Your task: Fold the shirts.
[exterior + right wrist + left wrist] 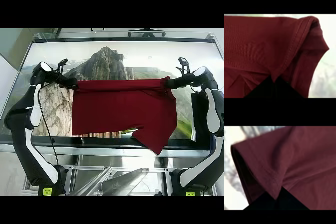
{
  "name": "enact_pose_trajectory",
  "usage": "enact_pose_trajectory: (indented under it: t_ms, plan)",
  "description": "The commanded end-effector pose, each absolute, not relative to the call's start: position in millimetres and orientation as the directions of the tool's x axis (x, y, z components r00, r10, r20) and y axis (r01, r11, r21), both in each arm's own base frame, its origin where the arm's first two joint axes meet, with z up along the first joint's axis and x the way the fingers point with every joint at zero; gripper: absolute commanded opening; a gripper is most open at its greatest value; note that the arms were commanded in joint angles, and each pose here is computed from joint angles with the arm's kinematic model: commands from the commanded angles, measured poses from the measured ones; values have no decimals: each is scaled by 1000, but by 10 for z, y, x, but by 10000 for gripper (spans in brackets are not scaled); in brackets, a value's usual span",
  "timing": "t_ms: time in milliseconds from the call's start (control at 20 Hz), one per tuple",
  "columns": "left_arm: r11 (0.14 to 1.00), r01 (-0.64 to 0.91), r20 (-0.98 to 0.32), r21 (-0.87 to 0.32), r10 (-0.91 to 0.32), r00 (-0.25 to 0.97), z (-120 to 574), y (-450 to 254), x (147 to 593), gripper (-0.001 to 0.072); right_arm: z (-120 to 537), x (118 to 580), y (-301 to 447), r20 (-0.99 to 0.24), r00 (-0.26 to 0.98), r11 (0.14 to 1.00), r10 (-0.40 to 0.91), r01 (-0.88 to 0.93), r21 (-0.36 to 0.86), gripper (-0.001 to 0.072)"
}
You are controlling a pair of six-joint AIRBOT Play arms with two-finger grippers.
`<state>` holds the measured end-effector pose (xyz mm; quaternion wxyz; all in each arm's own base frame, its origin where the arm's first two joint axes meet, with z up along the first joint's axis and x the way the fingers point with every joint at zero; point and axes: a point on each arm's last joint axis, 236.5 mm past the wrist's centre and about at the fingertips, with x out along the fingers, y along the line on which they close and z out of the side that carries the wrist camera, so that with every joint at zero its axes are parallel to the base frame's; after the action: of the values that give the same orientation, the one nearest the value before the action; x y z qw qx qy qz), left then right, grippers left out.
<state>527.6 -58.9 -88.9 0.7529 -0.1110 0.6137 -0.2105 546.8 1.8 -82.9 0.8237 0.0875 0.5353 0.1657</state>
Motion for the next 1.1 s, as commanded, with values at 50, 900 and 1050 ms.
enact_pose_trajectory:
  t_ms: [50, 900, 1050]
  plan:
    - [912, 135, -911, -388, -402, 95, -1050, -538, 5113, 14, -932, 5397, -8, -888, 333, 946, 316, -188, 266, 15]
    - [858, -210, -838, -469, -507, -199, -905, -136, 2872, 330, 156, 3540, -700, -871, 249, 838, 423, 257, 481, 437]
    - [848, -225, -844, -481, -517, -146, -1128, -290, 2597, 331, 245, 3266, -876, -867, 318, 817, 384, 319, 480, 437]
